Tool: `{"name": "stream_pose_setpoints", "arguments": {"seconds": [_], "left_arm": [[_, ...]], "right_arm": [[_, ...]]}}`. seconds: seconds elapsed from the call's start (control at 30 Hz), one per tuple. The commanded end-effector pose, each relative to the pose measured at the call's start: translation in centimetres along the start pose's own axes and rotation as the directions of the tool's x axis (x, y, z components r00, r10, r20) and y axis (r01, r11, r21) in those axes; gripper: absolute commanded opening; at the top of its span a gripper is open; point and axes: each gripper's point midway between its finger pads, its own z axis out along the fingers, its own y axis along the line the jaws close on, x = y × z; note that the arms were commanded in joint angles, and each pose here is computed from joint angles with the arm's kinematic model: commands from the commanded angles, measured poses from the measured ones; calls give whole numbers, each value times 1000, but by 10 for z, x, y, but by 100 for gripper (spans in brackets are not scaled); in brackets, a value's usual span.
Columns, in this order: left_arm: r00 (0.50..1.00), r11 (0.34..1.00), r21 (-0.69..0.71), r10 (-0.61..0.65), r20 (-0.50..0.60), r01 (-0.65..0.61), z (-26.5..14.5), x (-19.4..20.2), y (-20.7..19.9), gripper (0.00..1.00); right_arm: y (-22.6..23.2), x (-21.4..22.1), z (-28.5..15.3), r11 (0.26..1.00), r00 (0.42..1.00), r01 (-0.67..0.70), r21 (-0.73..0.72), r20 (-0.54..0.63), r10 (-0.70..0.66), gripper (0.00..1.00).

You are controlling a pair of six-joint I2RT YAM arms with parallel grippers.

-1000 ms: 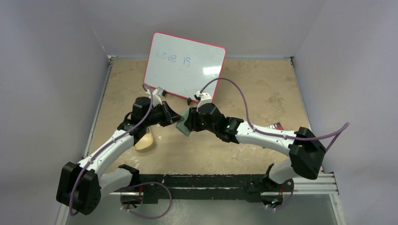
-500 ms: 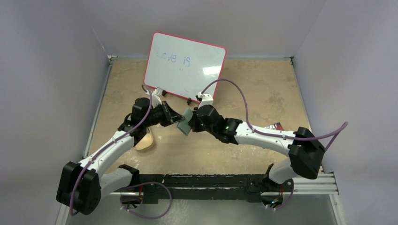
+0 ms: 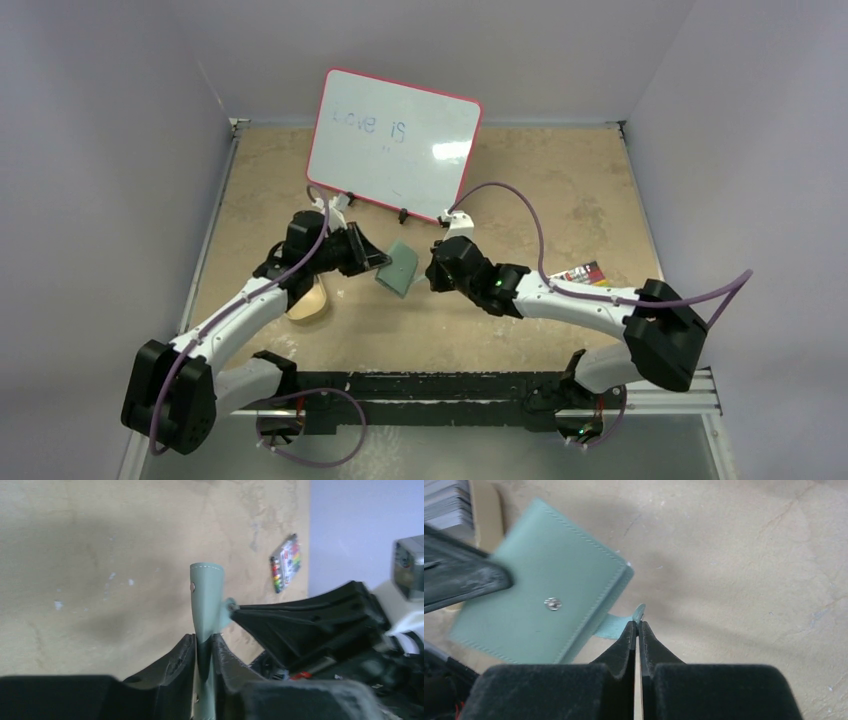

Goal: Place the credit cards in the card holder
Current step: Open the card holder at the center of the board.

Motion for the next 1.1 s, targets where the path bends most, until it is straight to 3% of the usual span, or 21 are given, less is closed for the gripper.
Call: {"name": "stream_pose_setpoints", "arguments": {"seconds": [0.0, 0.1, 0.27, 0.67, 0.93, 1.07], "left_arm": [[999, 996, -89, 31, 37, -27, 6, -10, 17, 27], [997, 972, -231, 46, 54, -32, 2, -13, 43, 46], [994, 952, -299, 88, 64, -66, -7, -19, 50, 54], [996, 968, -237, 87, 10, -82, -6, -10, 38, 57], [997, 962, -260, 82, 3, -78, -6, -6, 47, 57], [998, 964, -259, 69, -1, -67, -4, -3, 49, 57]], "right_arm": [[33, -21, -12, 982, 997, 18, -187, 72, -5, 0], [39, -10, -12, 971, 999, 28, -238, 44, -18, 0], [47, 2, -10, 952, 1000, 19, -305, 13, -15, 0], [83, -29, -34, 898, 998, -10, -439, 48, 34, 0], [78, -35, -41, 887, 993, -56, -459, 64, 96, 0], [61, -31, -32, 915, 993, -78, -395, 52, 107, 0]]}}
